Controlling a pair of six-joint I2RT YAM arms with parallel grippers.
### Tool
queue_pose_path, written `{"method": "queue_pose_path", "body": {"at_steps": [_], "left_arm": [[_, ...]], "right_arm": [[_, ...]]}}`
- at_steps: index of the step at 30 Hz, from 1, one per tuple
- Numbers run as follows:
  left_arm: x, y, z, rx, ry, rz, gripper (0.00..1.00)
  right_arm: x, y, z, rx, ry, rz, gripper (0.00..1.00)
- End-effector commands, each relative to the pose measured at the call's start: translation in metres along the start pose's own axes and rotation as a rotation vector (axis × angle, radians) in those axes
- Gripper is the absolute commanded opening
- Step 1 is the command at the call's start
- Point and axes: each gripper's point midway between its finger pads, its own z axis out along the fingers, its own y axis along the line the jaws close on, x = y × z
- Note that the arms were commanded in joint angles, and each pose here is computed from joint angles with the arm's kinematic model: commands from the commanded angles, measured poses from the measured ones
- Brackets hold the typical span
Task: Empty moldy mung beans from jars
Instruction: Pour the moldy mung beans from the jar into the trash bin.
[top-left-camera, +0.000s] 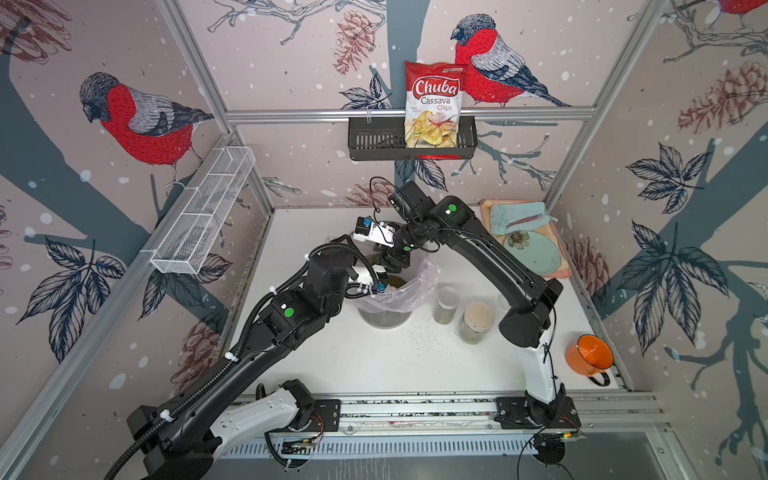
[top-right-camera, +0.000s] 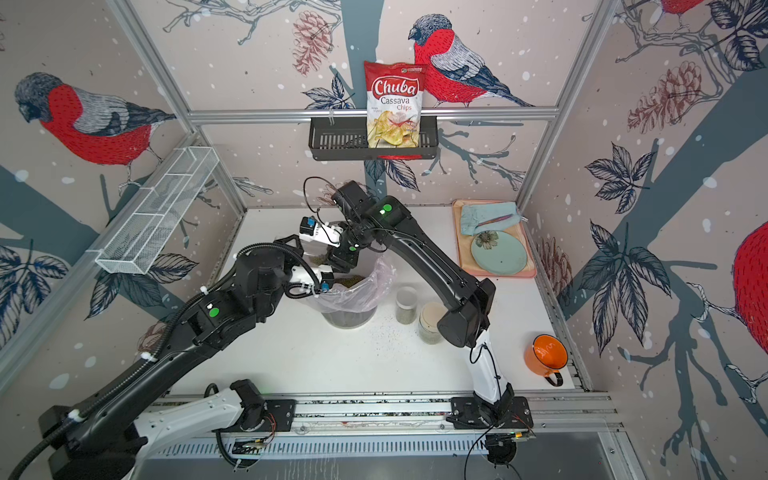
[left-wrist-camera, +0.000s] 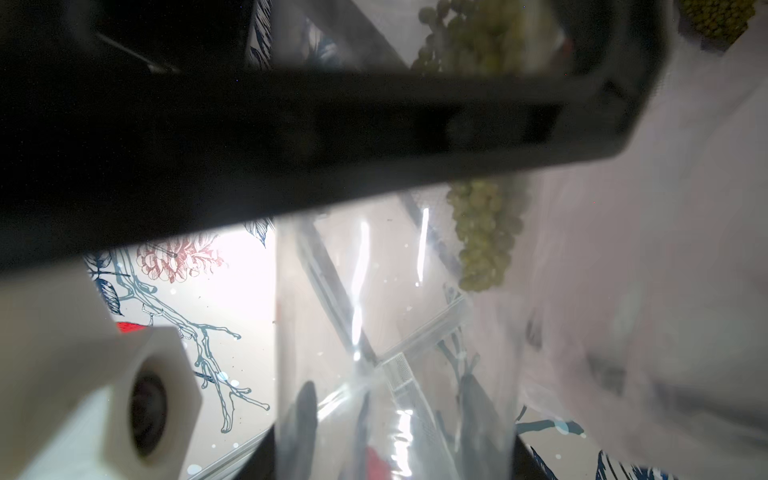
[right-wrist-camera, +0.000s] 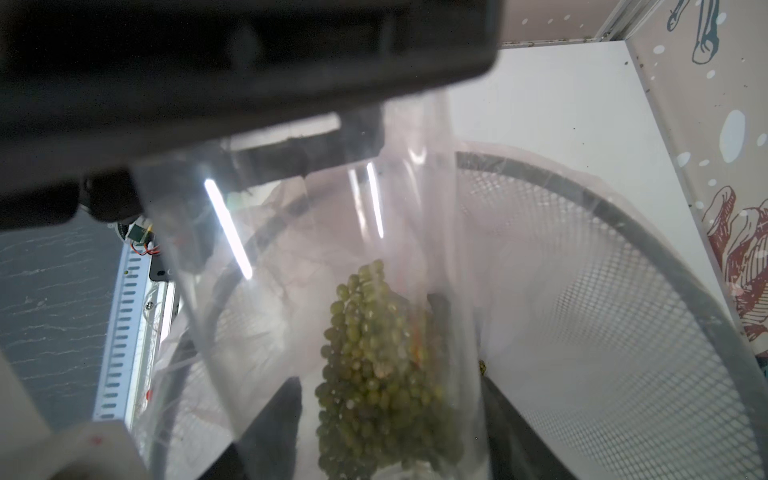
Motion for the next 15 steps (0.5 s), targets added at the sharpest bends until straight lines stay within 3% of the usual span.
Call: {"method": "queue_pose_path", "body": {"at_steps": [1,9,15], "left_arm": [[-0.011,0.014,-0.002,-0.05,-0.061,-0.037,0.39],[-0.01,0.02,-0.003,-0.058,-0.057,-0.042,0.41],[-0.01,0.024,-0.003,-0.069,-0.056,-0.053,0.55]], "right_arm": [[0.005,-0.011,-0.002,0.066,0.026,-0.006,0.62],[0.002,-0.005,-0.008,0.054,0.009,-0.02,0.5],[0.002,-0.004,-0.005,0.04,0.005,-0.018,0.41]]}}
